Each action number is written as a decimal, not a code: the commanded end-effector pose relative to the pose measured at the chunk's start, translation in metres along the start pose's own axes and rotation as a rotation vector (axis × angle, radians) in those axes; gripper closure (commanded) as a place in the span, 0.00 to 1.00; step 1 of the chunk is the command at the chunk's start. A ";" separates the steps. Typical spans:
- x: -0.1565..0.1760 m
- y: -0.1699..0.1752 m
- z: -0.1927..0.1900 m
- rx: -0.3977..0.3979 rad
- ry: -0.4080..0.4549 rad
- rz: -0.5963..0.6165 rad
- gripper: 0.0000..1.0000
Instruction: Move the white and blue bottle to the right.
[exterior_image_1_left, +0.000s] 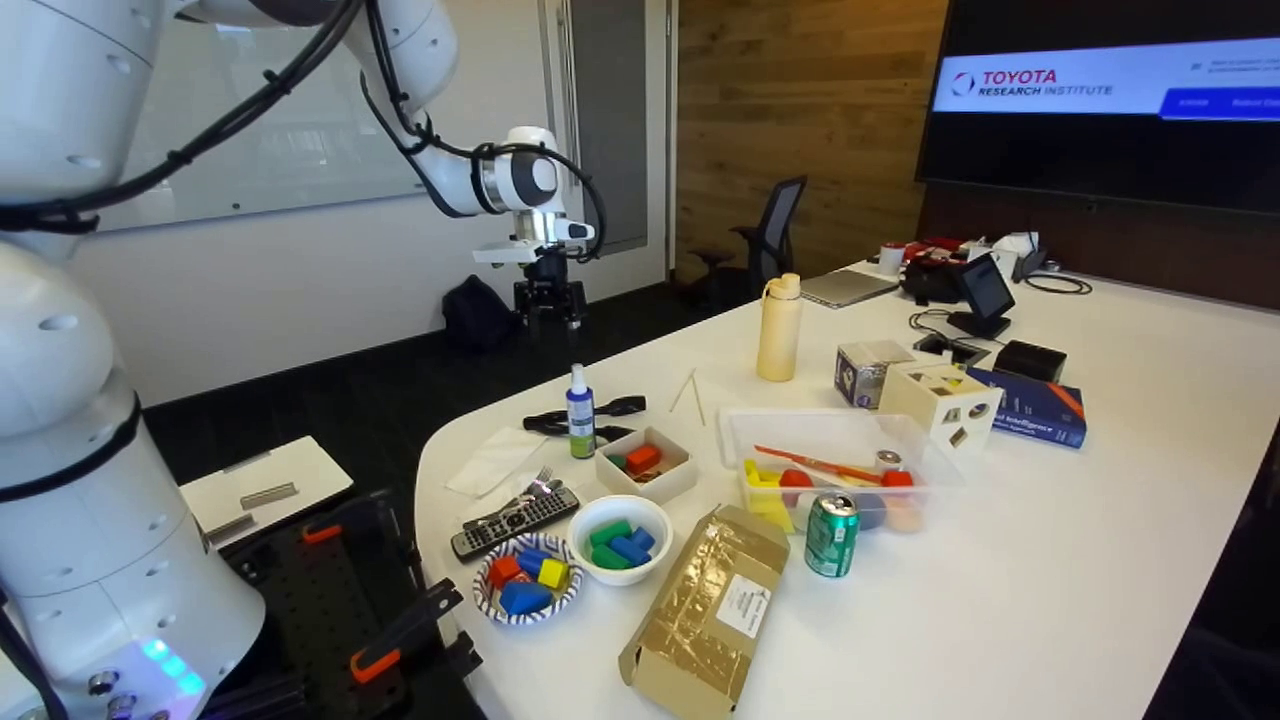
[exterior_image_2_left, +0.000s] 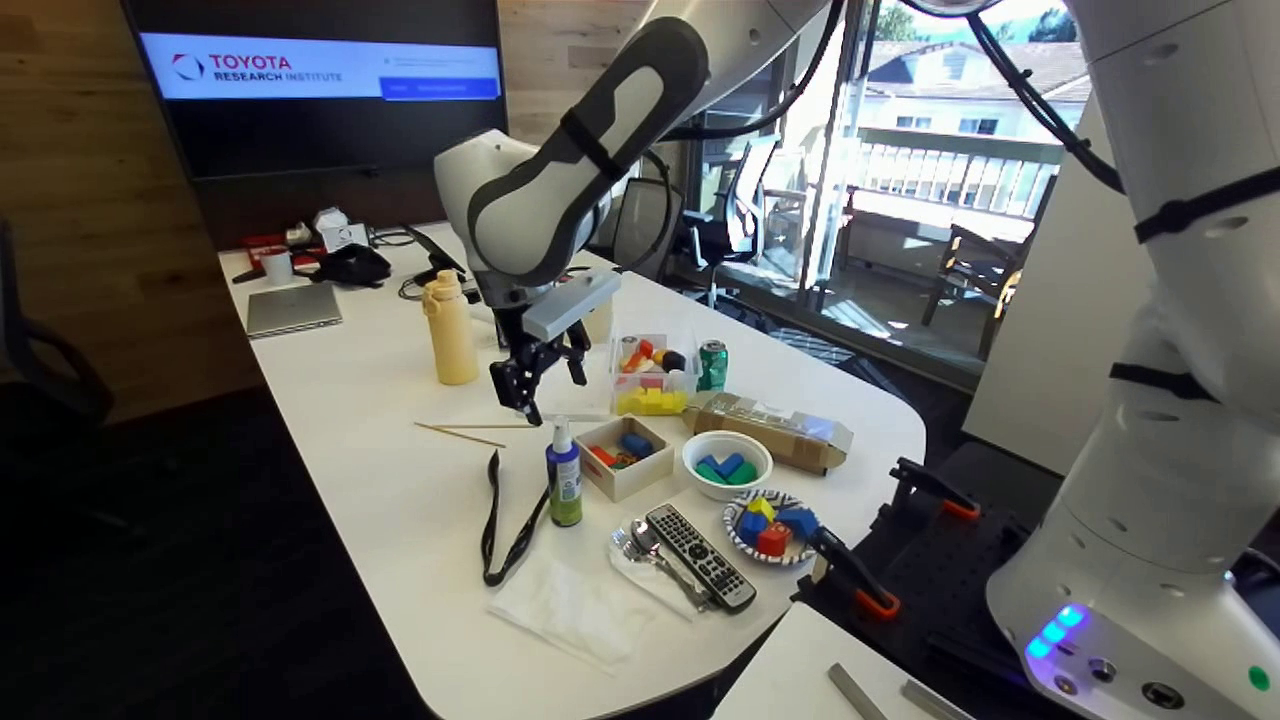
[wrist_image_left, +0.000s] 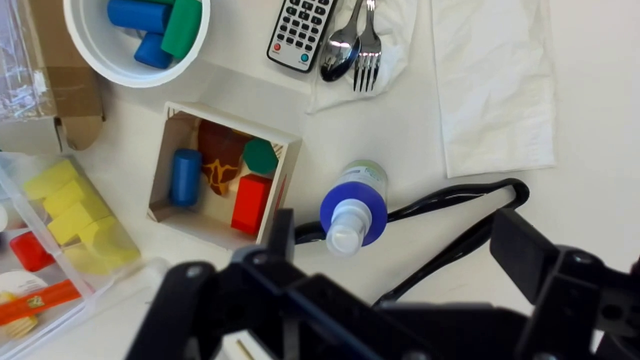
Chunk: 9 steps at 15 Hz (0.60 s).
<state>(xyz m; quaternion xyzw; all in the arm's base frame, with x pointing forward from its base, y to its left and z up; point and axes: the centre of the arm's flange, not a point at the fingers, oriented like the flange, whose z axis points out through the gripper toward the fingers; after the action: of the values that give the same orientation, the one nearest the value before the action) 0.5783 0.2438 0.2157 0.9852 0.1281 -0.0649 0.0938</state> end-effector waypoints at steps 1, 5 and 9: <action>0.020 0.001 0.003 0.007 -0.015 0.047 0.00; 0.025 0.008 0.026 0.020 -0.049 0.072 0.00; 0.027 0.013 0.045 0.068 -0.077 0.107 0.00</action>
<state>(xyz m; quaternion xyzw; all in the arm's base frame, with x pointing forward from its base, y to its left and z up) 0.5948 0.2295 0.1761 0.9884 0.0900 -0.0918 0.0810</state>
